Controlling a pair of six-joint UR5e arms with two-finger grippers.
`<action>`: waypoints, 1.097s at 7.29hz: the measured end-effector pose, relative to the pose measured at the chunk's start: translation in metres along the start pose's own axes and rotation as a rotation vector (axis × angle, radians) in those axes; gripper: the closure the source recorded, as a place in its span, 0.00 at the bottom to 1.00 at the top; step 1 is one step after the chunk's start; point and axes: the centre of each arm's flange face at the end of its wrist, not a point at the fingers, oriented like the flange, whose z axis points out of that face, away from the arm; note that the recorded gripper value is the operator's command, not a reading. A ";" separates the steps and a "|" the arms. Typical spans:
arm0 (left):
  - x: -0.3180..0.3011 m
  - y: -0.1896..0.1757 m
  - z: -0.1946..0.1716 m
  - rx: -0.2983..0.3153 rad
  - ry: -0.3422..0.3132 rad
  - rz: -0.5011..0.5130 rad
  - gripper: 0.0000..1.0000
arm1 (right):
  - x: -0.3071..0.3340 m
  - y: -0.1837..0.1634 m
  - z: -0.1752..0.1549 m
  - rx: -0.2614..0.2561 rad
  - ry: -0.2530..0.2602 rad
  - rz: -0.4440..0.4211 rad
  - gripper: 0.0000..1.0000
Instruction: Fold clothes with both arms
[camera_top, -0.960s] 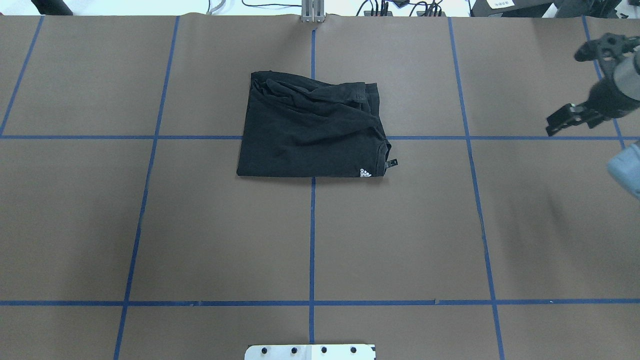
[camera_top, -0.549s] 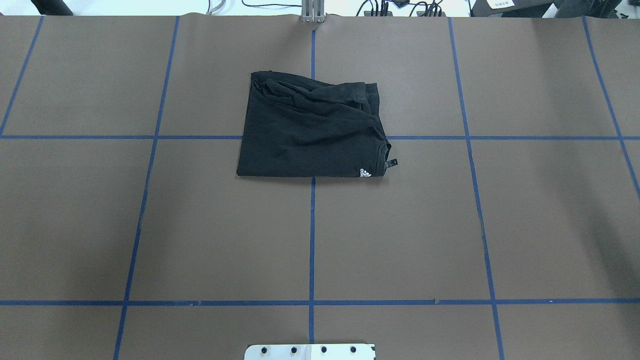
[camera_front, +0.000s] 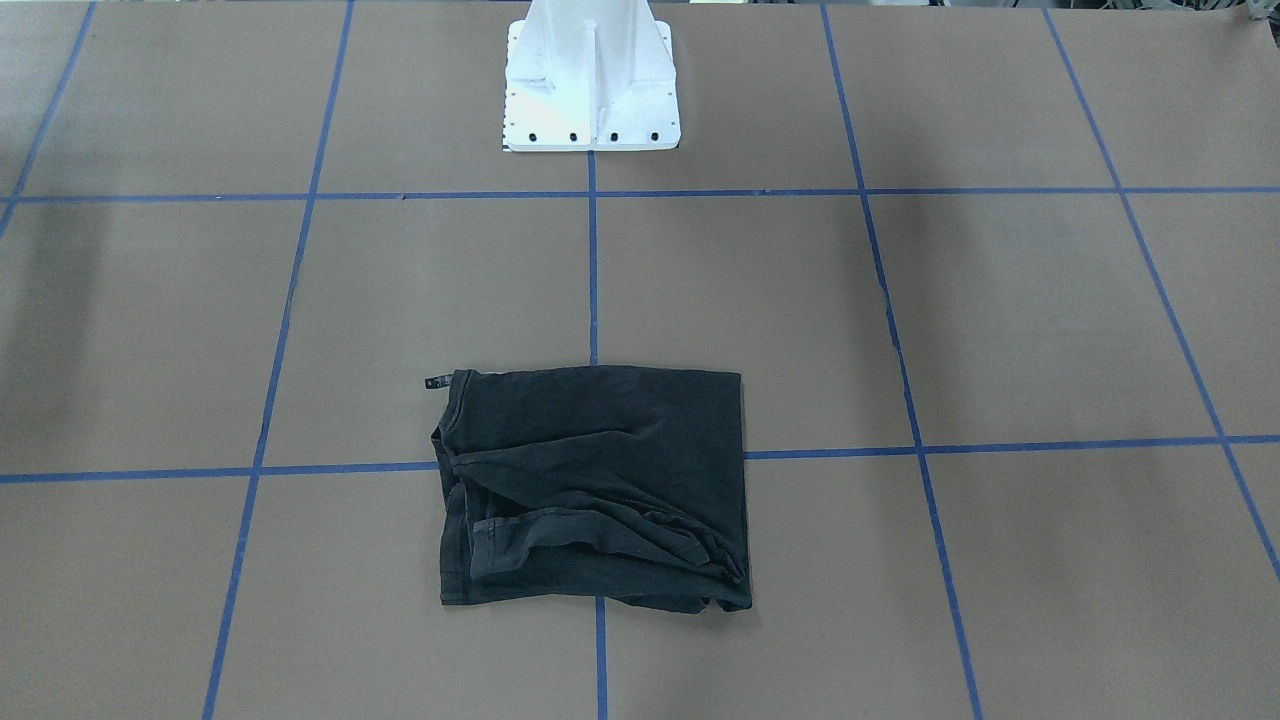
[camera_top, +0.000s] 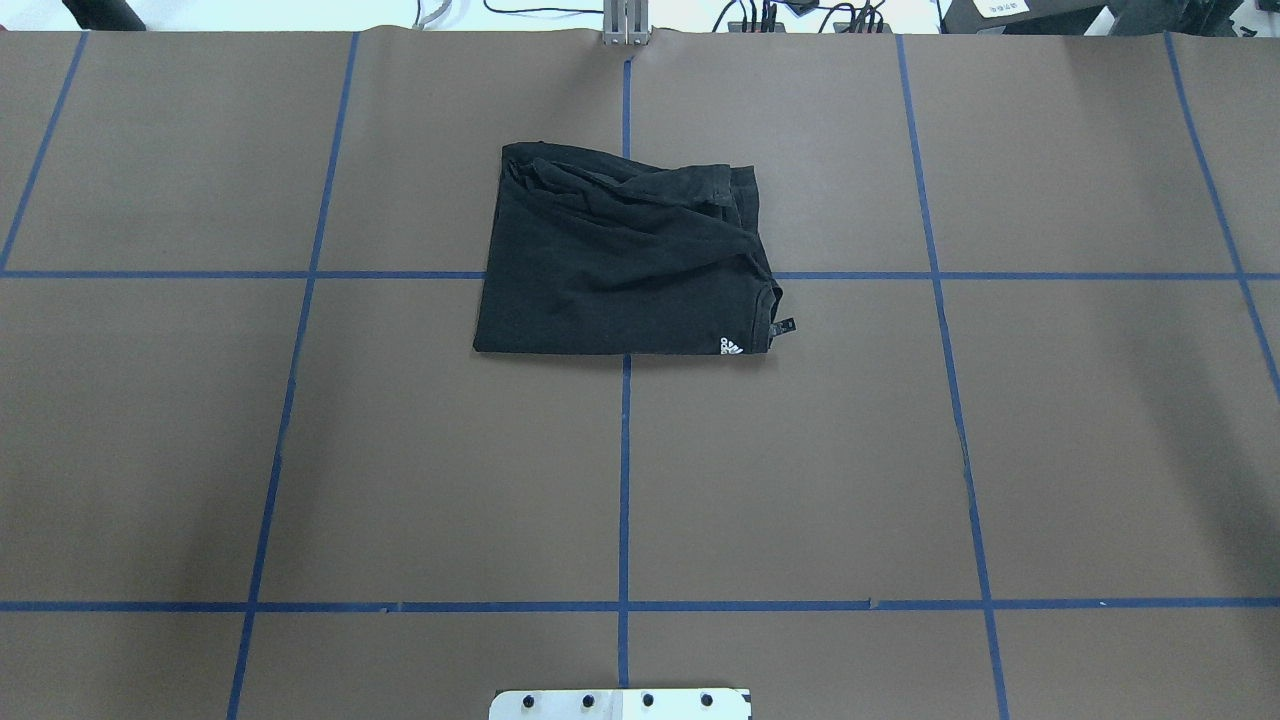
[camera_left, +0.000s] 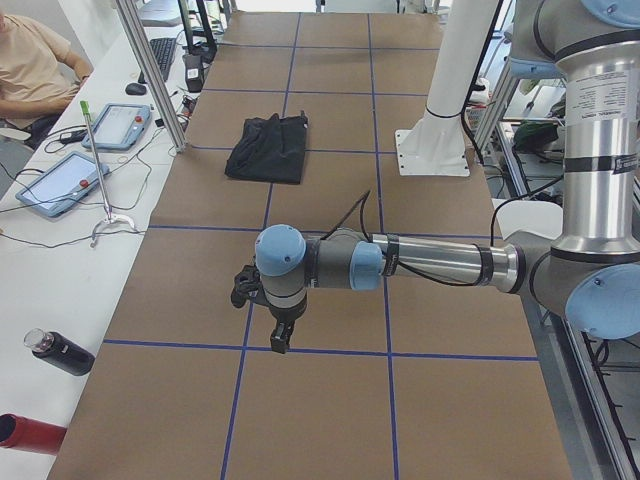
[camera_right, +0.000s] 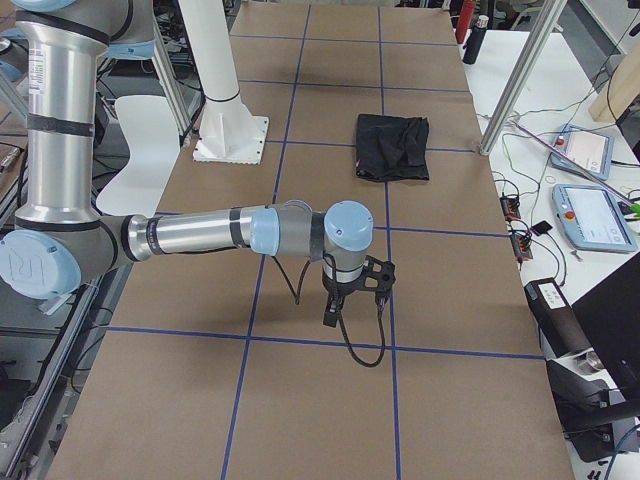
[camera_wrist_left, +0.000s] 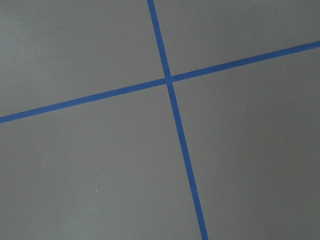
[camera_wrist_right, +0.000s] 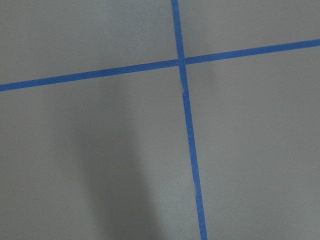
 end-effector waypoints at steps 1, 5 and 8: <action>0.000 0.001 0.000 0.000 0.003 -0.002 0.00 | 0.009 0.003 -0.009 0.005 -0.002 0.032 0.00; 0.000 0.001 0.002 0.003 -0.003 0.011 0.00 | 0.020 0.009 -0.009 0.009 0.047 0.048 0.00; -0.003 0.004 0.005 -0.002 -0.007 0.005 0.00 | 0.000 0.012 0.025 -0.012 0.132 -0.074 0.00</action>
